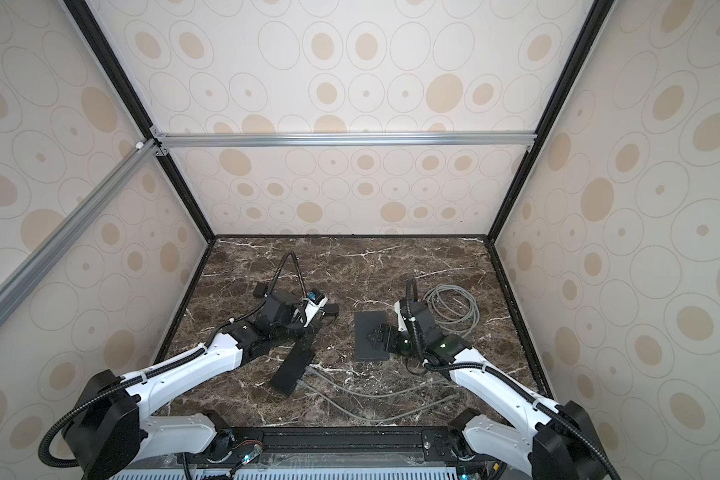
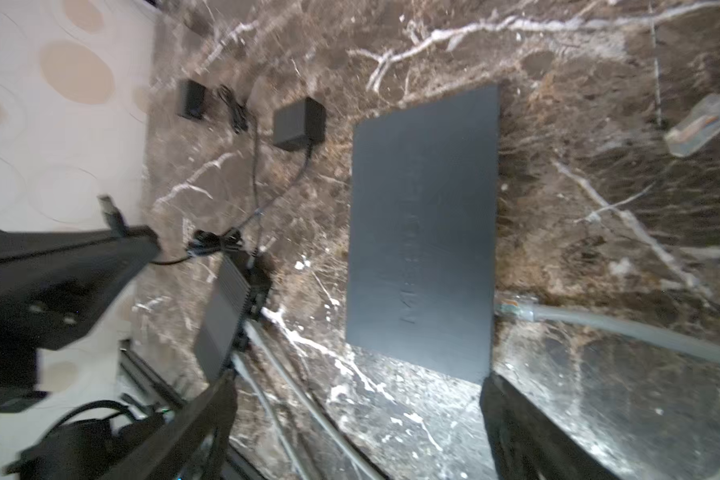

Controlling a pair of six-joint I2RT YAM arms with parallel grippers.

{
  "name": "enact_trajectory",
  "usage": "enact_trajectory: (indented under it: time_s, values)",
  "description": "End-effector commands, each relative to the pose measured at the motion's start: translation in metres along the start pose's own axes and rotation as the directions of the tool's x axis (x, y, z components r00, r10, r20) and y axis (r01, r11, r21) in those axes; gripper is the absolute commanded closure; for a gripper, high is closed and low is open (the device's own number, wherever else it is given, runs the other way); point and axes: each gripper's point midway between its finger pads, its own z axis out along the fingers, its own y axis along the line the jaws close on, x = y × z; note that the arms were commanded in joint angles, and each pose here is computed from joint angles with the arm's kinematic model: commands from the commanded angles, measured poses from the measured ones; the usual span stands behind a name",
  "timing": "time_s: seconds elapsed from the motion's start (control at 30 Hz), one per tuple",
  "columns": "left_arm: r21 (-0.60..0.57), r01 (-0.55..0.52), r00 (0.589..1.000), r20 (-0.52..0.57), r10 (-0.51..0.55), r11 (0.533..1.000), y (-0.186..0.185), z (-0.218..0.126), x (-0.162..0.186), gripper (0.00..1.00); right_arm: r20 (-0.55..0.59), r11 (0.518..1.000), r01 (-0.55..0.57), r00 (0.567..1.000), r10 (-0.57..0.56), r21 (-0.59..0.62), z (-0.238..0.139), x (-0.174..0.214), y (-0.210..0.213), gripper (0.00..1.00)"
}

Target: Insert the plug into the switch port

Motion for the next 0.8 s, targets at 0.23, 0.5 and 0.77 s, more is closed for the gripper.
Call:
enact_trajectory:
  time_s: [0.23, 0.5, 0.77]
  values:
    - [-0.042, -0.214, 0.977, -0.031, 0.213, 0.976, 0.006, -0.013, -0.025, 1.00, -0.035, 0.952, 0.200, 0.980, -0.198, 0.230, -0.002, -0.007, -0.017, 0.05]
    - [-0.065, -0.300, 0.952, 0.038, 0.303, 0.952, 0.005, -0.019, -0.018, 1.00, -0.049, 0.947, 0.209, 0.978, -0.203, 0.245, 0.022, -0.016, -0.005, 0.05]
    - [-0.071, -0.336, 0.939, 0.053, 0.340, 0.939, 0.004, -0.021, -0.019, 1.00, -0.044, 0.938, 0.054, 0.998, -0.041, 0.342, 0.021, -0.032, -0.001, 0.03]
